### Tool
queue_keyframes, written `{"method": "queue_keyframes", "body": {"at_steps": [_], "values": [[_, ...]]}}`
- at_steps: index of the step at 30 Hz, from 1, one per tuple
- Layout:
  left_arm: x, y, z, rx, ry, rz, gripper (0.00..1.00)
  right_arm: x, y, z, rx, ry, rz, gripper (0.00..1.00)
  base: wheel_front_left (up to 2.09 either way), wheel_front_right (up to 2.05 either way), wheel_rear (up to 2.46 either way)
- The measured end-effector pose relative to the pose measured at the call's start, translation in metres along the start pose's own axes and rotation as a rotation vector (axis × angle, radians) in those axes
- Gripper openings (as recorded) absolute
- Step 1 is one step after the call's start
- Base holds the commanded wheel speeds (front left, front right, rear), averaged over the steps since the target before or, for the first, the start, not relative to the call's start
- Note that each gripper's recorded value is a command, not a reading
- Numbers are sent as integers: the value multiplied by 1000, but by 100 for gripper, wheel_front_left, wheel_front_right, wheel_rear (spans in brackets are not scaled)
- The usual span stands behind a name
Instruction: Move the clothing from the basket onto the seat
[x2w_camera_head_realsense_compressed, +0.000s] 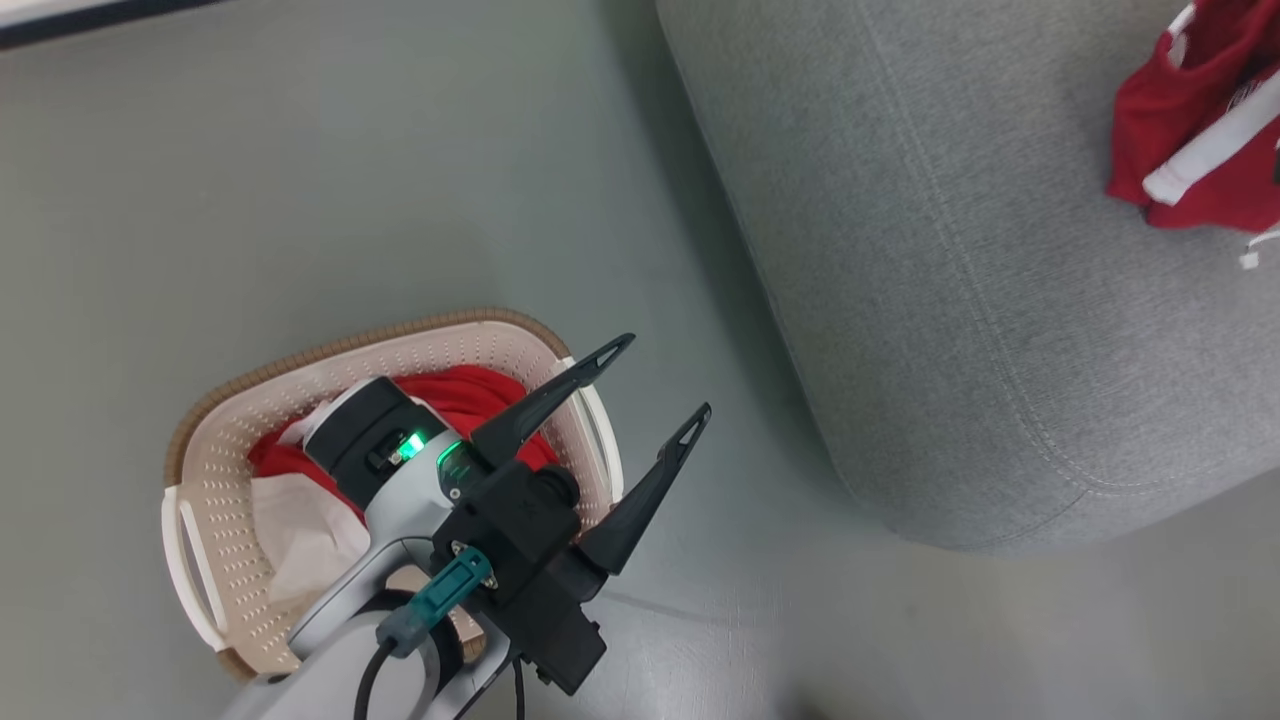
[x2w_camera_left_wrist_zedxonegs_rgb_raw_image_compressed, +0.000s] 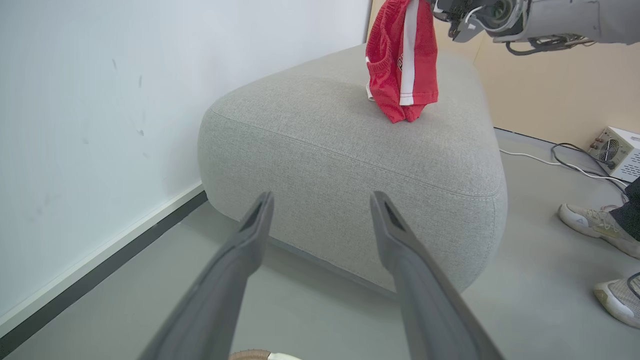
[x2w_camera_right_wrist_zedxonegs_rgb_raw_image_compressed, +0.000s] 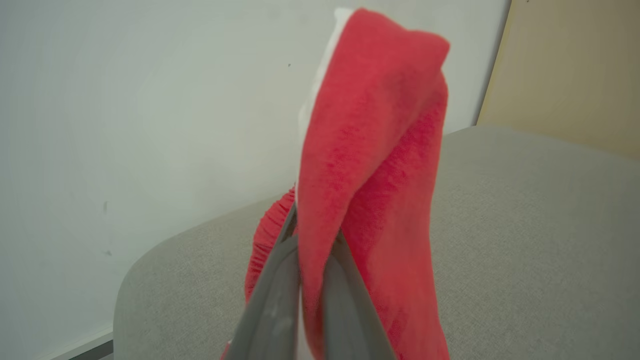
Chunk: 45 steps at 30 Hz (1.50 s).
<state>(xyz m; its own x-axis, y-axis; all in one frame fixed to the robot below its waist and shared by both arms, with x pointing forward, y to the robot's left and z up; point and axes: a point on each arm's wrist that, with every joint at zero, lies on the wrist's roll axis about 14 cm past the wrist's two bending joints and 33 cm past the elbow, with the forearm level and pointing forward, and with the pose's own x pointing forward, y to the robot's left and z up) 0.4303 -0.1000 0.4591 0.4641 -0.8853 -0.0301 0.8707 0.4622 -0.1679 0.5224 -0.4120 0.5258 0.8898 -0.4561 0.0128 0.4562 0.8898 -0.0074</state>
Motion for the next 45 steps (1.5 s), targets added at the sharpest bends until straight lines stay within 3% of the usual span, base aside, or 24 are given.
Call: {"method": "queue_keyframes", "body": {"at_steps": [9,10,11,12,13,24,35,45], "values": [[4,15,-14,-8,20,9,100,-4,1,-67,5,161,-27,0,0,0,0],[3,17,-16,-9,23,11,100,-5,2,-74,11,179,-29,4,0,0,0],[3,18,-19,-10,29,13,100,-6,3,-80,12,195,-32,12,0,0,0],[3,19,-21,-10,32,11,100,-7,4,-85,13,208,-34,32,0,0,0],[4,20,-21,-9,31,9,100,-8,4,-88,13,217,-34,100,0,0,0],[5,17,-18,9,31,8,100,-13,7,-82,2,222,-13,100,0,0,0],[6,7,4,15,-15,27,100,-49,15,-87,25,241,38,100,0,0,0],[-15,10,20,11,-38,131,100,-72,56,-60,27,146,183,100,0,0,0]]}}
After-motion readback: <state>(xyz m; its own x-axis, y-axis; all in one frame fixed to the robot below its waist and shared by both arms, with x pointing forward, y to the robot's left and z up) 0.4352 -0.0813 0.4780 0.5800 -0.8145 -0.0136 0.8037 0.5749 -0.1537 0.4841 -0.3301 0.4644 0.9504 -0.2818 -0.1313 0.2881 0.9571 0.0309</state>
